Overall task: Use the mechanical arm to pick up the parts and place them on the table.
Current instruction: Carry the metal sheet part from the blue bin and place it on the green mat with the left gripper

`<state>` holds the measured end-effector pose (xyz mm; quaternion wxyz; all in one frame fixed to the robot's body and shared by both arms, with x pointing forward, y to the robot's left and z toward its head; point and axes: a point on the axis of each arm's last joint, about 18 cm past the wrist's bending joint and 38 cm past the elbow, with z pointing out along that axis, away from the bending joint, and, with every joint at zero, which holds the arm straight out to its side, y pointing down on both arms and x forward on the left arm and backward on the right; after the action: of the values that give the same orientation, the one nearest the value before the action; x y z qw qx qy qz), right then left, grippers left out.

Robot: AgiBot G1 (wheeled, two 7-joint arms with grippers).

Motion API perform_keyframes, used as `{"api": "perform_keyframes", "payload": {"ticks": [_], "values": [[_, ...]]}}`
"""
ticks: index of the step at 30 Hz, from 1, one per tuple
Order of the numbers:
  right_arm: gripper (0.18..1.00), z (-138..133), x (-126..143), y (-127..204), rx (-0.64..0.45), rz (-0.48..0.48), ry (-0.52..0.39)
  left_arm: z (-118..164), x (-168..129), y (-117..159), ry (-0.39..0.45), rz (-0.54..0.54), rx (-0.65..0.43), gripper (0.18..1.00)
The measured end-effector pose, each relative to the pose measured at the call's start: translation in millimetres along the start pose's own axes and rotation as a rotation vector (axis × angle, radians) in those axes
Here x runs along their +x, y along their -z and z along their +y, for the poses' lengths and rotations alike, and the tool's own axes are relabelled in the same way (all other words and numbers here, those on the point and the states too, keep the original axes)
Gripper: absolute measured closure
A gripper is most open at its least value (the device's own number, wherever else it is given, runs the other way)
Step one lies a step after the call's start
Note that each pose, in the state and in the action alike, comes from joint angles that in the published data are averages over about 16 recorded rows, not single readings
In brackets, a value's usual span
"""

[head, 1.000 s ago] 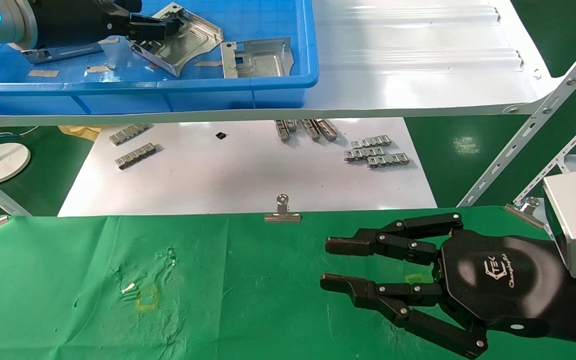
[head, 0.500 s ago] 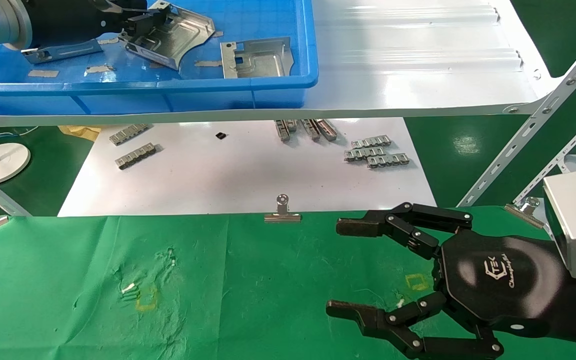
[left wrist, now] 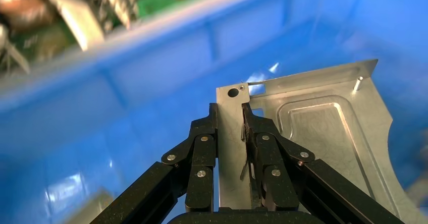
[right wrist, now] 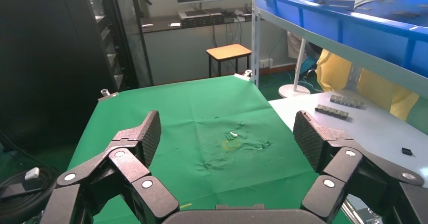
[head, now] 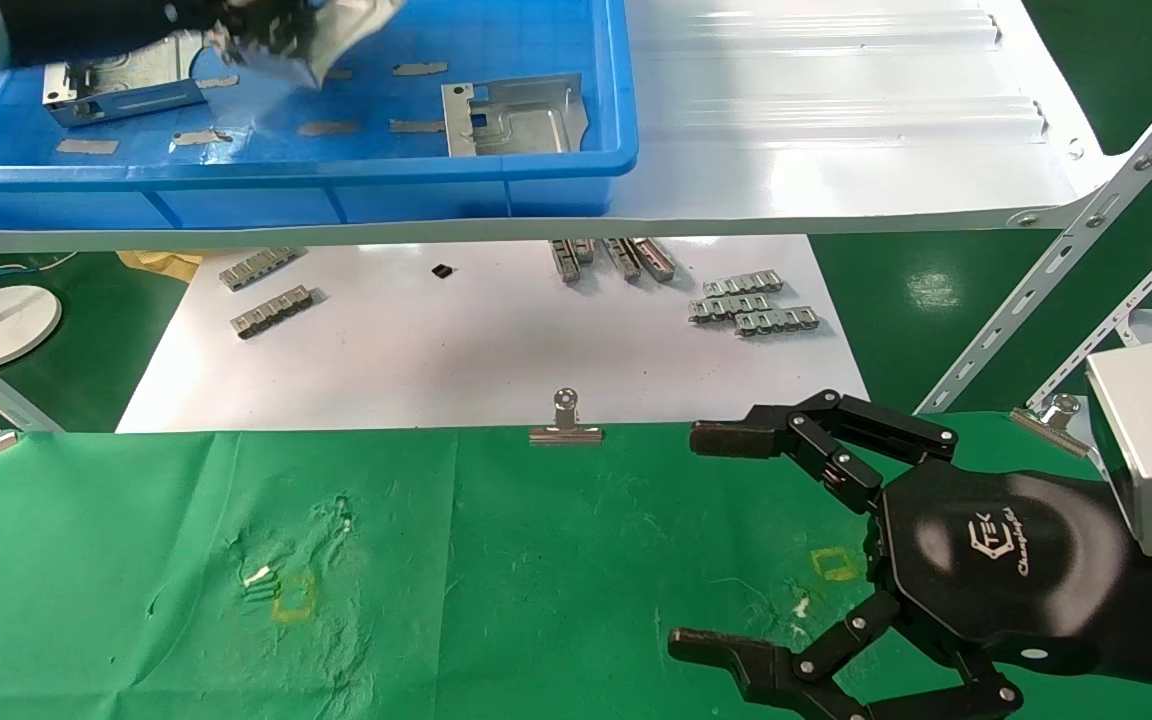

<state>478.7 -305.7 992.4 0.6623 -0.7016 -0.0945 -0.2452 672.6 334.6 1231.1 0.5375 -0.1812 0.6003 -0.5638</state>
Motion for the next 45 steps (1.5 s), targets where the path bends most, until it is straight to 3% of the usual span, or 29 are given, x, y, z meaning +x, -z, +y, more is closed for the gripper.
{"api": "perform_keyframes", "payload": {"ticks": [15,29,37,45], "values": [[0.18,0.0,0.0,0.0,0.0,0.0,0.0,-16.6,38.4,75.9,-0.253,0.376,0.228,0.933],[0.179,0.0,0.0,0.0,0.0,0.0,0.0,-1.7,56.7,140.7,-0.489,0.487,0.331,0.943],[0.179,0.0,0.0,0.0,0.0,0.0,0.0,31.5,81.1,173.9,-0.537,0.59,0.278,0.944],[0.179,0.0,0.0,0.0,0.0,0.0,0.0,100.8,101.3,177.6,-0.627,0.7,0.124,0.945]]}}
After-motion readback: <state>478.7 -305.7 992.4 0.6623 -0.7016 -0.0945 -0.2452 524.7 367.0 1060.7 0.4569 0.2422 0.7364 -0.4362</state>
